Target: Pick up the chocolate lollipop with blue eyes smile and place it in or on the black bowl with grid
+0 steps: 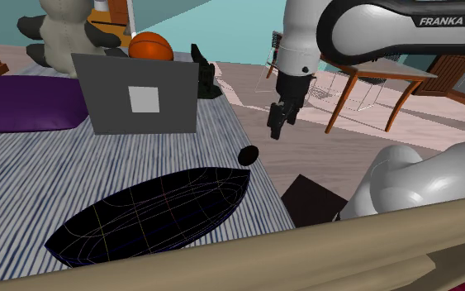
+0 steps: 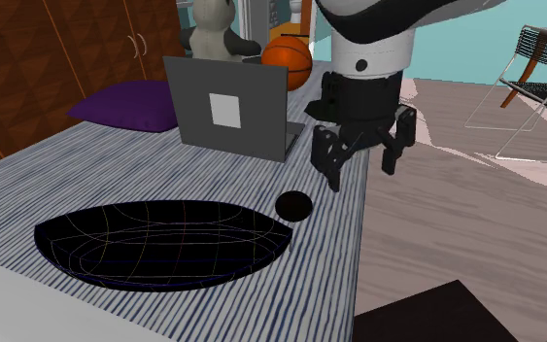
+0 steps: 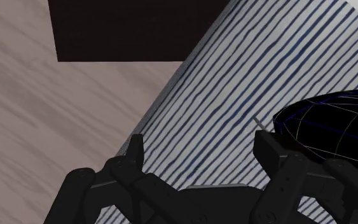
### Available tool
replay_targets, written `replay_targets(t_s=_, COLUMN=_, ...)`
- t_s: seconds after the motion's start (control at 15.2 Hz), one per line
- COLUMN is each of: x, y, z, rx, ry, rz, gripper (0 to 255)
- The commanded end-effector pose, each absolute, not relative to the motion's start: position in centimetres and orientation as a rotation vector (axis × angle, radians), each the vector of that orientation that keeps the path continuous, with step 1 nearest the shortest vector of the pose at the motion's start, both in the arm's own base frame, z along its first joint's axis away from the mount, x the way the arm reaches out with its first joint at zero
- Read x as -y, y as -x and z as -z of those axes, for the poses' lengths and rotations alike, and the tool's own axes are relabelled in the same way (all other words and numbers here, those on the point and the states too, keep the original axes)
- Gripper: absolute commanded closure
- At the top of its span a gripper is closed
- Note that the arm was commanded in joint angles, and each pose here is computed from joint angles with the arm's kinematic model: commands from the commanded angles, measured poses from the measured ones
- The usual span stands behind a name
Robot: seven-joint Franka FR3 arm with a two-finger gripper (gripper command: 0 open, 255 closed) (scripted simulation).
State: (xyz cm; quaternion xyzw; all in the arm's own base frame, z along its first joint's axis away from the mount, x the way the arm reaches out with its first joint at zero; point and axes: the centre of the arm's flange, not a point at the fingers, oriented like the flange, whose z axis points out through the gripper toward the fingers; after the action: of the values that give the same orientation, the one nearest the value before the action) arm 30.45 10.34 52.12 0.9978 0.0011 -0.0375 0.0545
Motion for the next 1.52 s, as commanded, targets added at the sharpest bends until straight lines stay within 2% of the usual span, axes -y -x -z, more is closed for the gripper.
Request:
replay_targets(t_s=0.0, x=-12.8, y=-30.8, z=-51.7, rx=0.005, ry=-3.026, rz=0.068, gripper=0)
replay_targets(t_s=0.4, x=-20.6, y=-31.9, z=-50.1, rx=0.022, ry=-3.004, rz=-0.063, gripper=0)
replay_targets(t_s=0.92, x=-20.1, y=-32.0, z=-46.2, rx=0.022, ry=-3.004, rz=-0.064, gripper=0)
replay_targets(t_s=1.45, x=-20.1, y=-32.0, z=-46.2, rx=0.022, ry=-3.004, rz=-0.064, gripper=0)
